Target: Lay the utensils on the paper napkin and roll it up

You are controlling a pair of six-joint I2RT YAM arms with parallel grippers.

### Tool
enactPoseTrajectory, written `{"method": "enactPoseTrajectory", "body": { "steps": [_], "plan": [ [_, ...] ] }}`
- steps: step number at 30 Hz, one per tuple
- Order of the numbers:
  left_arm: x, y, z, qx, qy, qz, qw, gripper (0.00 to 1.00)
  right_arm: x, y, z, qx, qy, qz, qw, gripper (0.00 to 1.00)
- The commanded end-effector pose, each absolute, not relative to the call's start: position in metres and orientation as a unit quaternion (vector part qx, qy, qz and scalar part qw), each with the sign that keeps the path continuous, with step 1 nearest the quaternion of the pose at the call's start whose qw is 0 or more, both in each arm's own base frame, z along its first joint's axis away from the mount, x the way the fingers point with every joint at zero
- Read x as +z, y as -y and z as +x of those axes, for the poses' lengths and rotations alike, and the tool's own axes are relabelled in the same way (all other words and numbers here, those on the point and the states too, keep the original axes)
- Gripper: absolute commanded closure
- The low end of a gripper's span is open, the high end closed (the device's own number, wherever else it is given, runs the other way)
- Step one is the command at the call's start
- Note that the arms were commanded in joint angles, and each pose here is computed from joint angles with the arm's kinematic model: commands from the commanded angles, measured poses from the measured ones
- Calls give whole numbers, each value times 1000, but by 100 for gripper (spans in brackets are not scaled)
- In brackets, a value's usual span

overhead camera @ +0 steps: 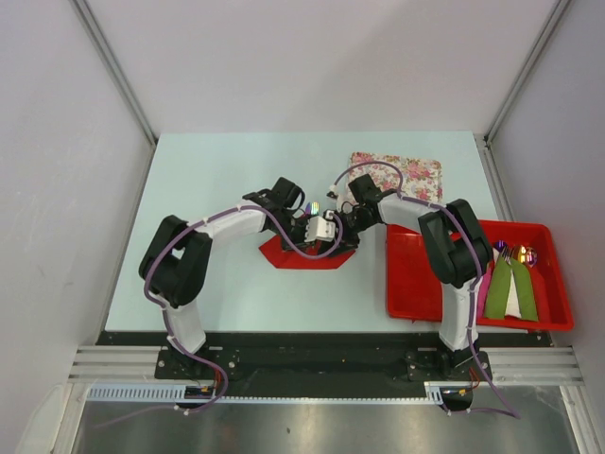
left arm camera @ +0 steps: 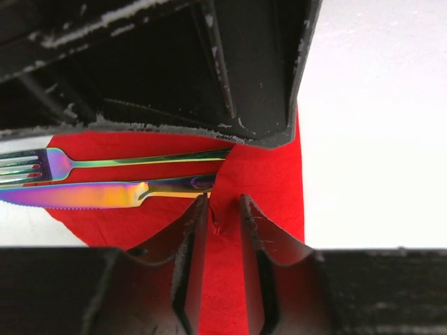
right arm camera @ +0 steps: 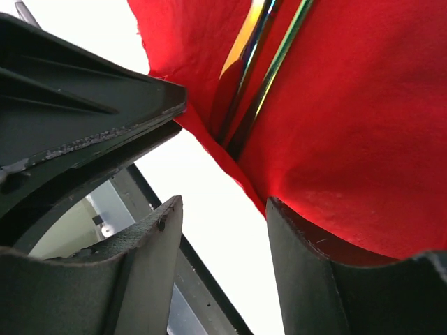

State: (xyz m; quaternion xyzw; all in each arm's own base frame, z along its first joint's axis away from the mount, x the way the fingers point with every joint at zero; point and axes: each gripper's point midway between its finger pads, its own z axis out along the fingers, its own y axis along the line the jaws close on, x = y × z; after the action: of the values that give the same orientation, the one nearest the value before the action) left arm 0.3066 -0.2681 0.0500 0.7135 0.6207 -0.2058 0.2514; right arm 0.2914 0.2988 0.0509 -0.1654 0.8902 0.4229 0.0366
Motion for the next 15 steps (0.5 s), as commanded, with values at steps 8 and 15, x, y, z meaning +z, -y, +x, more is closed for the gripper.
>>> {"method": "enactPoseTrajectory", "body": {
  "steps": [8,15],
  "plan": [
    [43,267,315,-199,-630,707,254,82,33,-304,296,411,-895,-167,37,48],
    [40,267,319,-194,-638,702,249,86,26,-303,298,394,-902,-170,43,55]
  ]
}}
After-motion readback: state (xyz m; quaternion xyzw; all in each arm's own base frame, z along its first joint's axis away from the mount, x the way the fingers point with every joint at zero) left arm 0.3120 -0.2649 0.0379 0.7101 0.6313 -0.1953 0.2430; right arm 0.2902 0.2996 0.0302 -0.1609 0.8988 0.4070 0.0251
